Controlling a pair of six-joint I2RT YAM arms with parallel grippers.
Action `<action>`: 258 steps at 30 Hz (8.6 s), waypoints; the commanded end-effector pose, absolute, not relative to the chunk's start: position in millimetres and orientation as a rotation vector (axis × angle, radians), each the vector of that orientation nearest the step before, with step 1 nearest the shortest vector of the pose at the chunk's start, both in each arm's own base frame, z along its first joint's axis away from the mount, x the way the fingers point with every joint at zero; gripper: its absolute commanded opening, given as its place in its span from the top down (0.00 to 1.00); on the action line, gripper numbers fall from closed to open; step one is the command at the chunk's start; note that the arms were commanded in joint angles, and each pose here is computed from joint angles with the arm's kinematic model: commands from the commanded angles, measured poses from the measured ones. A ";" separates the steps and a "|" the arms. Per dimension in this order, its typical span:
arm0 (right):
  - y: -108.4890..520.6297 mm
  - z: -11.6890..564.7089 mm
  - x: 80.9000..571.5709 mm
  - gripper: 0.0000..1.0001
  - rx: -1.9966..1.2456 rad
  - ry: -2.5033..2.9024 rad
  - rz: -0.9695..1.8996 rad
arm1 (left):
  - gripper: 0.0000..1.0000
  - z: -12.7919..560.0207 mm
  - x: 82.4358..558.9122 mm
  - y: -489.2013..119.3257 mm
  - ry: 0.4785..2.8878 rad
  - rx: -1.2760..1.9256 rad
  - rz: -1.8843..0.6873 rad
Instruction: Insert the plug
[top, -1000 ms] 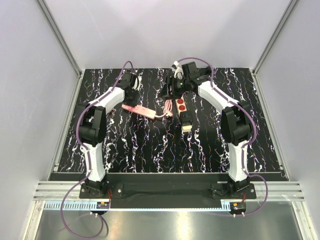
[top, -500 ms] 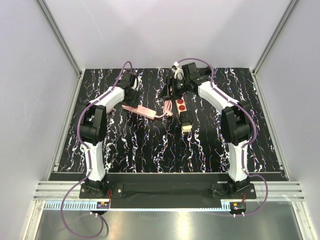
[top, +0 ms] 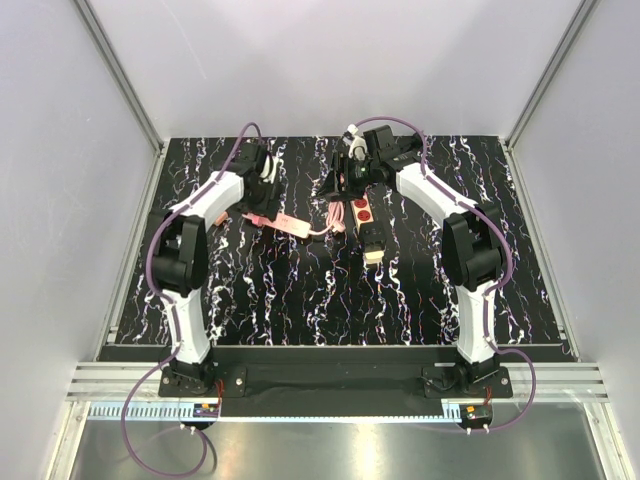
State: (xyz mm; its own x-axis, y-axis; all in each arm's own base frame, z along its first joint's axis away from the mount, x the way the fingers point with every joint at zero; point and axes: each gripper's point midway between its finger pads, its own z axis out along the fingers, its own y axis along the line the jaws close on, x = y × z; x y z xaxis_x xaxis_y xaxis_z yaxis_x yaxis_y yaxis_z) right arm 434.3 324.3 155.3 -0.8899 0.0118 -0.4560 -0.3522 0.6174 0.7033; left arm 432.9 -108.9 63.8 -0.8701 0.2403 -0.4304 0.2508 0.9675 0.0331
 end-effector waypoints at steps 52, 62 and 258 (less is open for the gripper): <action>328.2 191.1 428.9 0.41 -0.346 2.322 1.269 | 0.22 33.0 462.8 23.6 2.750 0.087 0.046; 327.6 193.5 429.1 0.42 -0.355 2.311 1.269 | 0.90 57.3 455.8 14.4 2.709 0.054 -0.004; 417.2 46.4 409.9 1.00 -0.460 2.481 1.498 | 1.00 154.2 404.7 -155.4 2.489 -0.766 -0.969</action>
State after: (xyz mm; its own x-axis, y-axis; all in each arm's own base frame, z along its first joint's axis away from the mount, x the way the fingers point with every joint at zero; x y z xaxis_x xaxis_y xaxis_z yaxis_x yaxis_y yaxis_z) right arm 409.8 420.6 45.2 -0.9345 -0.1644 -0.3158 -0.3560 0.4494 0.8193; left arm 384.5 -137.5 130.8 -0.7416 -0.6609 -0.1149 -0.4809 0.6432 -0.5958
